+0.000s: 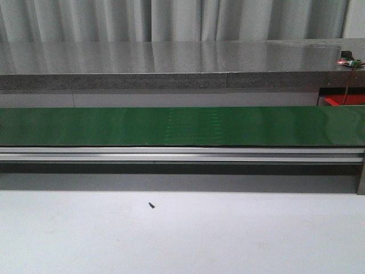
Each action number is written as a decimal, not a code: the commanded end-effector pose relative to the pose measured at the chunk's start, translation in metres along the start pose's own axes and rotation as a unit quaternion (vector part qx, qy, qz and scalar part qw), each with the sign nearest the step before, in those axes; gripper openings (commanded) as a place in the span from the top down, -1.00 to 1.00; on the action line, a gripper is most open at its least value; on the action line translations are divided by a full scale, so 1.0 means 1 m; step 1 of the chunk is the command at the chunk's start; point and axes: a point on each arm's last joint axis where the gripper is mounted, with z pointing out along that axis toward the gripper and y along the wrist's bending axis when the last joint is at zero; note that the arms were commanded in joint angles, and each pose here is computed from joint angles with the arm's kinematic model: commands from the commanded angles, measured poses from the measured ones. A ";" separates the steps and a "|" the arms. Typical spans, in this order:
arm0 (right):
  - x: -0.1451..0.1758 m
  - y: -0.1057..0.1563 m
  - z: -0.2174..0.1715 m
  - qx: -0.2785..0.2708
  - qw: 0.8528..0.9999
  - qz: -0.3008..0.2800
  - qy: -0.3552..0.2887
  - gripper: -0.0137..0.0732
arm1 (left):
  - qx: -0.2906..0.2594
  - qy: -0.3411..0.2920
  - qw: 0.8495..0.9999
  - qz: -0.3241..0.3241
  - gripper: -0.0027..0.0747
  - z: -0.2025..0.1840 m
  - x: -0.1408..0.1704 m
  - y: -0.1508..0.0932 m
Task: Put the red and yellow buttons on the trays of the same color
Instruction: 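Lower the left gripper onto a red button and grasp it, then place the red button on the belt behind the yellow one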
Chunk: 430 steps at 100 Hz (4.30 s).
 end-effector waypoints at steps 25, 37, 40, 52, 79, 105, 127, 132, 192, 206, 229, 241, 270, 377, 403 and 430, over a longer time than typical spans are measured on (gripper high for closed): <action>-0.013 0.001 -0.005 -0.001 0.999 -0.002 -0.048 0.84 | 0.001 -0.066 0.997 -0.024 -0.53 0.001 -0.018 0.001; -0.013 0.001 -0.005 -0.001 0.999 -0.002 -0.048 0.84 | -0.003 -0.060 0.998 -0.037 -0.53 0.009 -0.016 0.007; -0.013 0.001 -0.005 -0.001 0.999 -0.002 -0.048 0.84 | -0.005 -0.057 0.997 -0.045 -0.53 0.011 -0.015 0.009; -0.013 0.001 -0.005 -0.001 0.999 -0.002 -0.048 0.84 | -0.011 -0.045 0.997 -0.055 -0.53 0.020 -0.012 0.018; -0.013 0.001 -0.005 -0.001 0.999 -0.002 -0.048 0.84 | -0.014 -0.055 0.997 -0.058 -0.53 0.024 -0.013 0.021; -0.013 0.001 -0.005 -0.001 0.999 -0.002 -0.048 0.84 | -0.015 -0.063 0.996 -0.057 -0.53 0.031 -0.014 0.022; -0.013 0.001 -0.005 -0.001 0.999 -0.002 -0.048 0.84 | -0.015 -0.062 0.996 -0.056 -0.53 0.043 -0.012 0.021; -0.013 0.001 -0.005 -0.001 0.999 -0.002 -0.048 0.84 | -0.014 -0.061 0.996 -0.057 -0.53 0.044 -0.011 0.021; -0.013 0.001 -0.005 -0.001 0.999 -0.002 -0.048 0.84 | -0.014 -0.064 0.996 -0.057 0.51 0.049 -0.011 0.021; -0.013 0.001 -0.005 -0.001 0.999 -0.002 -0.048 0.84 | -0.014 -0.063 0.996 -0.057 0.55 0.049 -0.011 0.021; -0.013 0.001 -0.005 -0.001 0.999 -0.002 -0.048 0.84 | -0.013 -0.053 0.997 -0.057 0.55 0.041 -0.011 0.020; -0.013 0.001 -0.005 -0.001 0.999 -0.002 -0.048 0.84 | -0.014 -0.054 0.997 -0.054 0.55 0.032 -0.009 0.020; -0.013 0.001 -0.005 -0.001 0.999 -0.002 -0.048 0.84 | -0.020 -0.073 0.996 -0.039 0.55 0.003 0.001 0.019; -0.013 0.001 -0.005 -0.001 0.999 -0.002 -0.048 0.84 | -0.033 -0.130 0.991 -0.011 0.55 -0.089 0.006 0.016; -0.013 0.001 -0.005 -0.001 0.999 -0.002 -0.048 0.84 | 0.002 -0.140 0.989 0.048 0.55 -0.093 0.003 -0.019; -0.013 0.001 -0.005 -0.001 0.999 -0.002 -0.048 0.84 | 0.039 -0.147 0.984 0.087 0.55 -0.095 -0.002 -0.054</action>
